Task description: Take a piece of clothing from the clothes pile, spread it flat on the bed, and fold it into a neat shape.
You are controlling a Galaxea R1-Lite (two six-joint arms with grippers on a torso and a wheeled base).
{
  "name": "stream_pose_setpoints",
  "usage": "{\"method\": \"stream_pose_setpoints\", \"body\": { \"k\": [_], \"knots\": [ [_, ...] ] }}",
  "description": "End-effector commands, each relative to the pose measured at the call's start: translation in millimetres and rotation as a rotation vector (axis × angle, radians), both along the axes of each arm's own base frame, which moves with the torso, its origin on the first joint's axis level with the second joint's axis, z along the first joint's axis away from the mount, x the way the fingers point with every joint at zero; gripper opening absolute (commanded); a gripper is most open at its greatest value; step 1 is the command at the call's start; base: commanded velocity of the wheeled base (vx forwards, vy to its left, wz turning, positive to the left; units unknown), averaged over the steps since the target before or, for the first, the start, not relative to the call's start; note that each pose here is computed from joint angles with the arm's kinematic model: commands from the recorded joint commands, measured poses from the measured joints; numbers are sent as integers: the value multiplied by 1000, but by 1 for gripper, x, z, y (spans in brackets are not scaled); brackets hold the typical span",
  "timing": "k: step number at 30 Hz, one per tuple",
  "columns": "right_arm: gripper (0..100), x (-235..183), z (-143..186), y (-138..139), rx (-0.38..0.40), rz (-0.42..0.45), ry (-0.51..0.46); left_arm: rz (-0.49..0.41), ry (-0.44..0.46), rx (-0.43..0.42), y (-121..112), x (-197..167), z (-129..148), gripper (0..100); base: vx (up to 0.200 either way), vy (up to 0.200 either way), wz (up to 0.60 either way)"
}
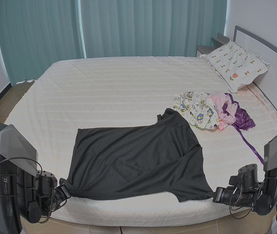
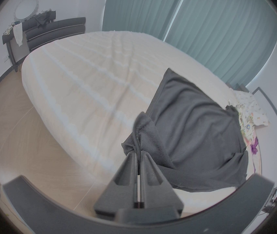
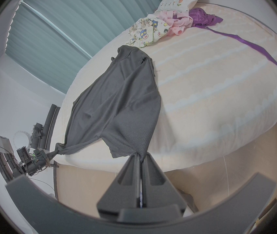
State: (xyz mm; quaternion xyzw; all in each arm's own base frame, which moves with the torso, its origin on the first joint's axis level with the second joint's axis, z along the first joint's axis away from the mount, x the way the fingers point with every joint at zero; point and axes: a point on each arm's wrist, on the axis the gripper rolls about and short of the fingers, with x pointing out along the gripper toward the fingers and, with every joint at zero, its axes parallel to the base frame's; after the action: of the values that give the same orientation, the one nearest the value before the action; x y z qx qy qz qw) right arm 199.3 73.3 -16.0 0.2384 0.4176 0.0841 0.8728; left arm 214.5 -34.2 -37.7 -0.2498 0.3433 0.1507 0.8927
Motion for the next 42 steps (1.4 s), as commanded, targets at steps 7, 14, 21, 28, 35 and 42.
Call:
{"method": "stream_pose_setpoints", "body": {
  "k": [7,14,21,28,35,42],
  "knots": [
    [0,-14,48,-17,2,5,-128,-3,-140,-27,4,-8,51,0,0,0,0],
    [0,-22,51,-19,-26,47,-104,-69,-85,-50,7,-21,63,0,0,0,0],
    [0,-33,50,-27,-98,116,-45,-144,32,14,10,-33,61,0,0,0,0],
    [0,-41,46,-31,-158,166,18,-184,165,59,12,-46,54,0,0,0,0],
    [0,-45,44,-32,-181,185,51,-200,223,73,12,-49,50,0,0,0,0],
    [0,-53,42,-34,-233,247,92,-247,329,113,14,-59,45,0,0,0,0]
  ]
}}
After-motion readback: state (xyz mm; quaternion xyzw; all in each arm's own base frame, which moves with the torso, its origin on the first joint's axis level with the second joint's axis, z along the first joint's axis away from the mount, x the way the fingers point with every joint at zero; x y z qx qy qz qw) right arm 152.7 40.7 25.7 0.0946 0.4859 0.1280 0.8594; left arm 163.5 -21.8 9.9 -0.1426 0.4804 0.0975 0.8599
